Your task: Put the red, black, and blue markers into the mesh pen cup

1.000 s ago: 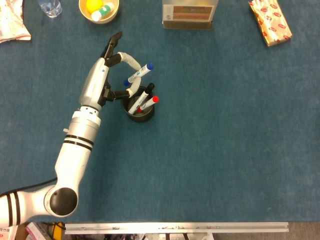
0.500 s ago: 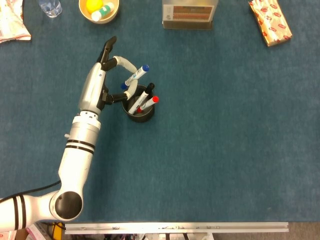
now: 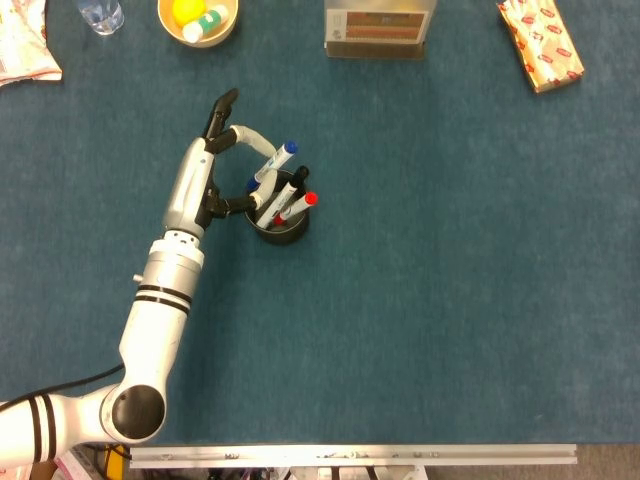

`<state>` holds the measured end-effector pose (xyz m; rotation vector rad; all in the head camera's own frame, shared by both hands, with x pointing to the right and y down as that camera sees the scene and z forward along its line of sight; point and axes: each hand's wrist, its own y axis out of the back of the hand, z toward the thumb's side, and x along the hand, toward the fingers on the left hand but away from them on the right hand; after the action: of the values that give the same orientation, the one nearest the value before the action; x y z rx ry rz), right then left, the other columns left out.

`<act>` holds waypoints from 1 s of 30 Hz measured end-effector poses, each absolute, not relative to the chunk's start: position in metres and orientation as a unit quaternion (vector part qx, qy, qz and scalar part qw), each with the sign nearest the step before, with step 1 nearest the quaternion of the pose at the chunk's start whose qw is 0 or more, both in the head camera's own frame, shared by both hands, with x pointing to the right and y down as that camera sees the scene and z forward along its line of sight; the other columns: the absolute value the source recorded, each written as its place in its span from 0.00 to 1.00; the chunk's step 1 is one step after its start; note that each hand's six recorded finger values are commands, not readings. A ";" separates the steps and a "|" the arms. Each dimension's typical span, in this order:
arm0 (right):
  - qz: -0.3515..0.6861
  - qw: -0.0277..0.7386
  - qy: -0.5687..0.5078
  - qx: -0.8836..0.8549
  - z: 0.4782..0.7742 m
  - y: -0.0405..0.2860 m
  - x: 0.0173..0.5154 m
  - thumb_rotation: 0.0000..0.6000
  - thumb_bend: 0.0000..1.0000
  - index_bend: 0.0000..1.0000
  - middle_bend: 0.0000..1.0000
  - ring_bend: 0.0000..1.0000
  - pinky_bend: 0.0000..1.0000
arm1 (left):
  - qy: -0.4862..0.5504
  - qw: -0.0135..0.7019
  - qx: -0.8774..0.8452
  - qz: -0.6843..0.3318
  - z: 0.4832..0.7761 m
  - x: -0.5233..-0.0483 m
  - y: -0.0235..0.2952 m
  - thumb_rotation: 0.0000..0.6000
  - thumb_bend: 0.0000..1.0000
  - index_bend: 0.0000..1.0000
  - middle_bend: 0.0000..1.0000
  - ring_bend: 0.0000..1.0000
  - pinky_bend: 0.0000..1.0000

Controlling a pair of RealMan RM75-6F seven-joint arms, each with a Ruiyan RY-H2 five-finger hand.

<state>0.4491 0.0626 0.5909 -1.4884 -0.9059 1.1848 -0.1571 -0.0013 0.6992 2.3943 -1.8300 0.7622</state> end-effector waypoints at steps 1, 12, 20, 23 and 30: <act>0.489 0.494 -0.374 -0.614 0.591 0.063 0.449 1.00 0.00 0.14 0.17 0.13 0.30 | -0.589 0.019 0.770 0.244 0.700 -0.158 -0.001 1.00 0.37 0.57 0.00 0.00 0.01; 0.490 0.494 -0.372 -0.614 0.592 0.063 0.449 1.00 0.00 0.14 0.17 0.13 0.30 | -0.597 0.035 0.764 0.241 0.709 -0.163 0.003 1.00 0.37 0.57 0.00 0.00 0.01; 0.490 0.494 -0.374 -0.613 0.591 0.063 0.450 1.00 0.00 0.14 0.18 0.13 0.30 | -0.593 0.049 0.769 0.236 0.718 -0.156 0.006 1.00 0.37 0.57 0.00 0.00 0.01; 0.490 0.495 -0.375 -0.612 0.590 0.064 0.451 1.00 0.00 0.14 0.17 0.13 0.30 | -0.589 0.053 0.771 0.236 0.722 -0.153 0.008 1.00 0.37 0.57 0.00 0.00 0.01; 0.490 0.495 -0.376 -0.612 0.589 0.065 0.452 1.00 0.00 0.14 0.18 0.13 0.30 | -0.592 0.059 0.769 0.234 0.725 -0.155 0.009 1.00 0.37 0.57 0.00 0.00 0.01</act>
<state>0.4515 0.0647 0.5886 -1.4823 -0.9111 1.1874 -0.1549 0.0094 0.7253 2.3281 -1.7943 0.7075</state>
